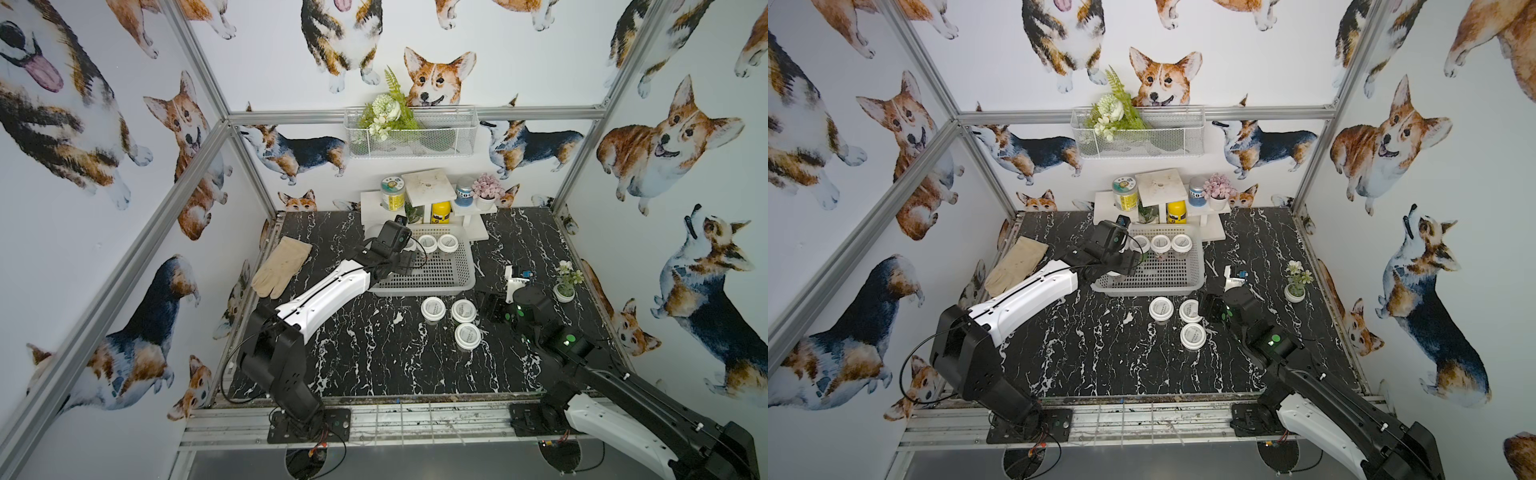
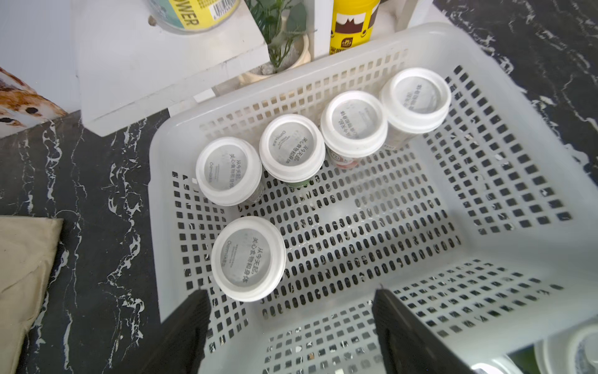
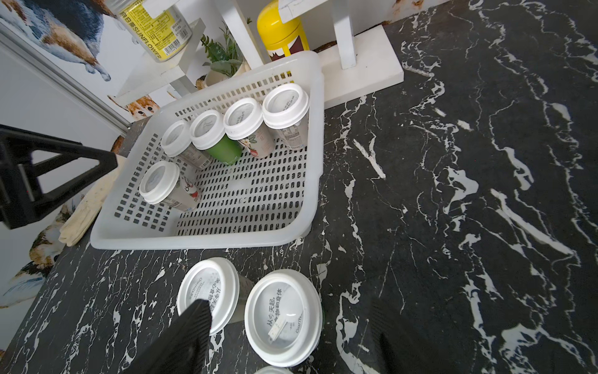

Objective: Put the yogurt in the basket
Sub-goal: Pick up the yogurt from the center of the board.

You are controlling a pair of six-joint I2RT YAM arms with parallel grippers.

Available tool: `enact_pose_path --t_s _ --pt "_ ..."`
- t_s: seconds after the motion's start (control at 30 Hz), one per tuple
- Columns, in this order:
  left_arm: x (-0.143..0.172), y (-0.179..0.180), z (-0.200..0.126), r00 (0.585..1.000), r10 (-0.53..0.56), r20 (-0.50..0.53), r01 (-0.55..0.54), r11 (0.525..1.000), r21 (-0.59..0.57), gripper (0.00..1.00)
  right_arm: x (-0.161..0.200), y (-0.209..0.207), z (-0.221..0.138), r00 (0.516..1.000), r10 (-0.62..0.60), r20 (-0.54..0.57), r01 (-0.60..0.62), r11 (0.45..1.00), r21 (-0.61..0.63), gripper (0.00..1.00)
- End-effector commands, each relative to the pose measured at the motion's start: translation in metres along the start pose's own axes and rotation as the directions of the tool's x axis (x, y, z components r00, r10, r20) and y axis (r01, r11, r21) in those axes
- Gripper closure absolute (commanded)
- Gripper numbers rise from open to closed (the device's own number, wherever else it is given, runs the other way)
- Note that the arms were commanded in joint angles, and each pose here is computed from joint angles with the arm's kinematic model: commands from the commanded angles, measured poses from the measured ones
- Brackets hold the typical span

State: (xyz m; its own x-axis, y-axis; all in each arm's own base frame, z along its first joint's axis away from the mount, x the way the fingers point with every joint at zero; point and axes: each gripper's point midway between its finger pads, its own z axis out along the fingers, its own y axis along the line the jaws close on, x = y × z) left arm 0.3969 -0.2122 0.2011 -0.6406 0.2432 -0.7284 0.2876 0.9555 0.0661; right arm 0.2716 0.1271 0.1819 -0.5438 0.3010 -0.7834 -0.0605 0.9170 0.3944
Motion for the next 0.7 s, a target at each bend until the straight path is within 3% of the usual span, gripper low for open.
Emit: enact_pose_path --t_s 0.0,0.4,0.67 --pt "-0.018 0.001 -0.02 0.991 -0.055 0.125 0.056 0.998 -0.004 0.17 -0.009 0.008 -0.001 1.0 0.001 0.028 -0.001 1.0 -0.03 0.18" --pt "0.016 -0.064 -0.084 0.963 -0.092 0.252 0.04 0.978 0.205 0.2 -0.009 0.009 -0.001 1.0 0.0 0.028 0.001 0.999 -0.034 0.18" --pt "0.04 -0.098 -0.084 0.964 -0.102 0.247 0.022 0.952 0.306 0.22 -0.01 0.009 -0.004 0.999 0.006 0.038 -0.004 0.999 -0.045 0.18"
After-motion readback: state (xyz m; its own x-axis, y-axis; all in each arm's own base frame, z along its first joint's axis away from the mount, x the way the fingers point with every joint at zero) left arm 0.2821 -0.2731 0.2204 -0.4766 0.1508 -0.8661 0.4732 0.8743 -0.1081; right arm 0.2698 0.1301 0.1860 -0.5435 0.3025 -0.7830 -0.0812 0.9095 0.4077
